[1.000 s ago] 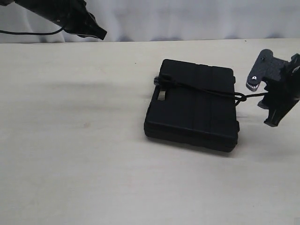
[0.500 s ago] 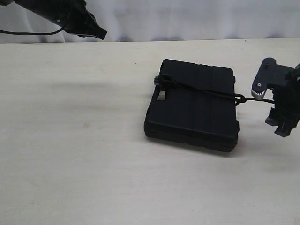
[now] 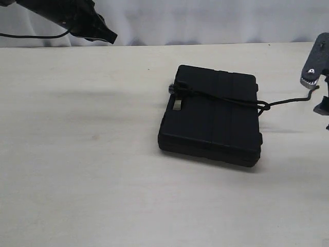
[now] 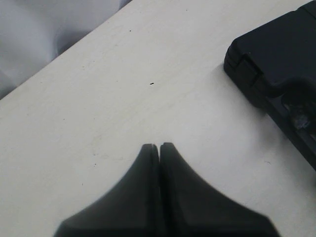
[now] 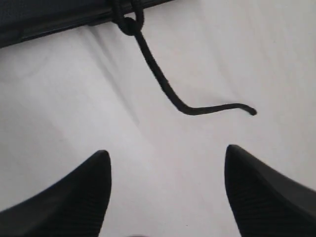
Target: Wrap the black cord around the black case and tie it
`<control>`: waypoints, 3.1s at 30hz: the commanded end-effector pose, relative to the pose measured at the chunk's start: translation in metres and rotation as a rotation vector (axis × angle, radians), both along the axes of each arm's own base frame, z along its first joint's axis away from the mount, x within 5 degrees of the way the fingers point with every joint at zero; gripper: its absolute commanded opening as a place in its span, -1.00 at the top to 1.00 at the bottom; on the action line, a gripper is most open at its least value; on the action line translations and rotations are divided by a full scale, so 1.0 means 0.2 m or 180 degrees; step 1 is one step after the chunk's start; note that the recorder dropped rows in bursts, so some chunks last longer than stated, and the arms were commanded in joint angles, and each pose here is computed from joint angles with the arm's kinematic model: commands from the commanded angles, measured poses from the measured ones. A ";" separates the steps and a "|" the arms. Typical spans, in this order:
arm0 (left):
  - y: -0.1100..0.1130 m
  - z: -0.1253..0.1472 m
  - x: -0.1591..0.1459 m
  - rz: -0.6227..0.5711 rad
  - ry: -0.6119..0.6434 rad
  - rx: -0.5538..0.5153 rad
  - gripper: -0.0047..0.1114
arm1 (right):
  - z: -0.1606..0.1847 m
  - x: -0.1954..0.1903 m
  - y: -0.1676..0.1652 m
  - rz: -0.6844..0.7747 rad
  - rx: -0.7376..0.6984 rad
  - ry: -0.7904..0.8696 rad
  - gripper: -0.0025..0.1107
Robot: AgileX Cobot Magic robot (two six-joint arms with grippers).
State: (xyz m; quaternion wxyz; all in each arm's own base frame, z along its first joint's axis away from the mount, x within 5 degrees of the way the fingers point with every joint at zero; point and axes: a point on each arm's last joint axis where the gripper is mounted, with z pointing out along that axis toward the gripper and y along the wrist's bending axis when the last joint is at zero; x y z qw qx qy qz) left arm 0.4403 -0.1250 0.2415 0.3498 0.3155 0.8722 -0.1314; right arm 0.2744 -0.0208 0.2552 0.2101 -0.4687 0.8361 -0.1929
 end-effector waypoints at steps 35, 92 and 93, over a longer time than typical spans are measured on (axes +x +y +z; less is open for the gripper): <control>0.01 0.02 0.04 0.0134 -0.0312 0.0016 0.92 | -0.62 0.90 0.09 -0.2910 0.2675 0.1034 0.88; 0.44 0.76 -1.54 0.1100 -0.2503 -0.1140 0.92 | 0.73 -0.76 0.15 -0.1316 0.4070 -0.3081 0.88; 0.44 0.74 -1.57 0.1099 -0.2516 -0.1164 0.92 | 0.73 -0.79 0.15 -0.1290 0.4118 -0.3114 0.88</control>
